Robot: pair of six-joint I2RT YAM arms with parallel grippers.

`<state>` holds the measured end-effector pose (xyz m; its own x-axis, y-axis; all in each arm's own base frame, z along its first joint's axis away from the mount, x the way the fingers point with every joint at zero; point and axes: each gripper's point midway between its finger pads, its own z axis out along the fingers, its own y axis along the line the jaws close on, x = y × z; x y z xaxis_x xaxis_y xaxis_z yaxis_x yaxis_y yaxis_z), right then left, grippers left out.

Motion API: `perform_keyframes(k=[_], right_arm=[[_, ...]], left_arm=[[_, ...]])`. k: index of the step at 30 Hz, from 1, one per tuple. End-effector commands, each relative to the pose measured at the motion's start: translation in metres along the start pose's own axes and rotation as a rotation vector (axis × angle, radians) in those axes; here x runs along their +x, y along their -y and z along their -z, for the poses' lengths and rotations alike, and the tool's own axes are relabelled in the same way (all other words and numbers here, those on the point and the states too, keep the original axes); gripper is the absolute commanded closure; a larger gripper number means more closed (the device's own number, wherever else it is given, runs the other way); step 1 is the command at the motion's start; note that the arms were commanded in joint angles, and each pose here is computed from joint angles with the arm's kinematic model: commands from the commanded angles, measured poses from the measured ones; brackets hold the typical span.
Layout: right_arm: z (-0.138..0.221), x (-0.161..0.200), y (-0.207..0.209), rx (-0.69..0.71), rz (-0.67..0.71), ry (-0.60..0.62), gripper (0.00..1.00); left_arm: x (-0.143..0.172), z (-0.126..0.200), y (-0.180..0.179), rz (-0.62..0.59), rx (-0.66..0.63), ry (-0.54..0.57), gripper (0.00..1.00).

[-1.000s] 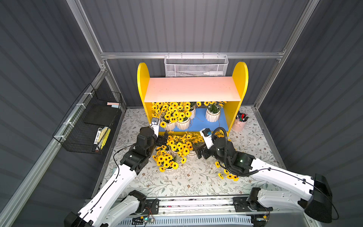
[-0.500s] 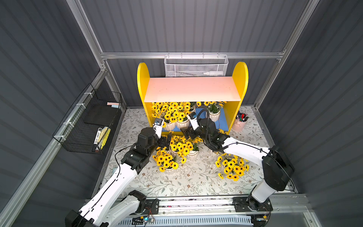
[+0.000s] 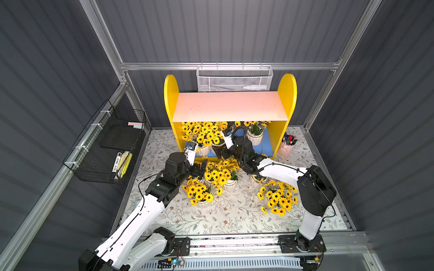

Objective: Take the sunflower pots off the shelves
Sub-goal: Pick up the sunflower pot from the shelf.

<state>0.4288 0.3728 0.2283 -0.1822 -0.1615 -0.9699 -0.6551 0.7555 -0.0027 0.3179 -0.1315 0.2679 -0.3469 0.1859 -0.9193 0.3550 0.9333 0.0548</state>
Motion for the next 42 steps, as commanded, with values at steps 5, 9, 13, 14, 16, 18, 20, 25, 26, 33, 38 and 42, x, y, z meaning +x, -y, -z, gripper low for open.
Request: perform_keyframes(k=[5,9,13,14,16,18,20,25,26,33,38,42], right_arm=[[-0.013,-0.01,0.003,-0.005,-0.004,0.045,0.01],[-0.016,-0.011,0.002,-0.008,-0.008,0.052,0.01],[-0.017,-0.007,0.0,-0.023,0.004,0.04,0.05],[-0.017,-0.006,0.0,-0.022,0.008,0.038,0.06],[-0.015,-0.003,-0.001,-0.03,0.017,0.03,0.12],[-0.014,-0.002,-0.003,-0.035,0.023,0.029,0.15],[-0.011,0.0,-0.001,-0.025,0.027,0.027,0.19],[0.002,-0.003,0.003,0.001,0.039,0.052,0.26],[0.005,-0.003,0.005,0.013,0.039,0.053,0.27],[0.028,0.003,0.021,0.095,0.068,0.042,0.25],[0.023,0.013,0.026,0.098,0.049,0.007,0.01],[0.018,0.007,0.02,0.06,0.022,0.019,0.01]], left_arm=[[-0.001,0.003,0.004,-0.003,0.017,0.011,0.01],[-0.001,0.004,0.004,-0.007,0.017,0.013,0.01],[-0.002,0.006,0.003,-0.01,0.014,0.019,0.01],[-0.002,0.006,0.003,-0.013,0.012,0.019,0.0],[-0.003,0.007,0.003,-0.016,0.009,0.024,0.01],[-0.004,0.008,0.001,-0.021,0.003,0.028,0.01],[-0.004,0.009,0.001,-0.024,-0.001,0.03,0.01],[-0.004,0.009,0.001,-0.024,0.0,0.032,0.01],[-0.005,0.009,0.001,-0.024,0.0,0.033,0.01],[-0.004,0.008,0.002,-0.021,0.007,0.029,0.01],[-0.003,0.007,0.003,-0.022,0.011,0.026,0.01],[-0.003,0.007,0.003,-0.026,0.01,0.025,0.01]])
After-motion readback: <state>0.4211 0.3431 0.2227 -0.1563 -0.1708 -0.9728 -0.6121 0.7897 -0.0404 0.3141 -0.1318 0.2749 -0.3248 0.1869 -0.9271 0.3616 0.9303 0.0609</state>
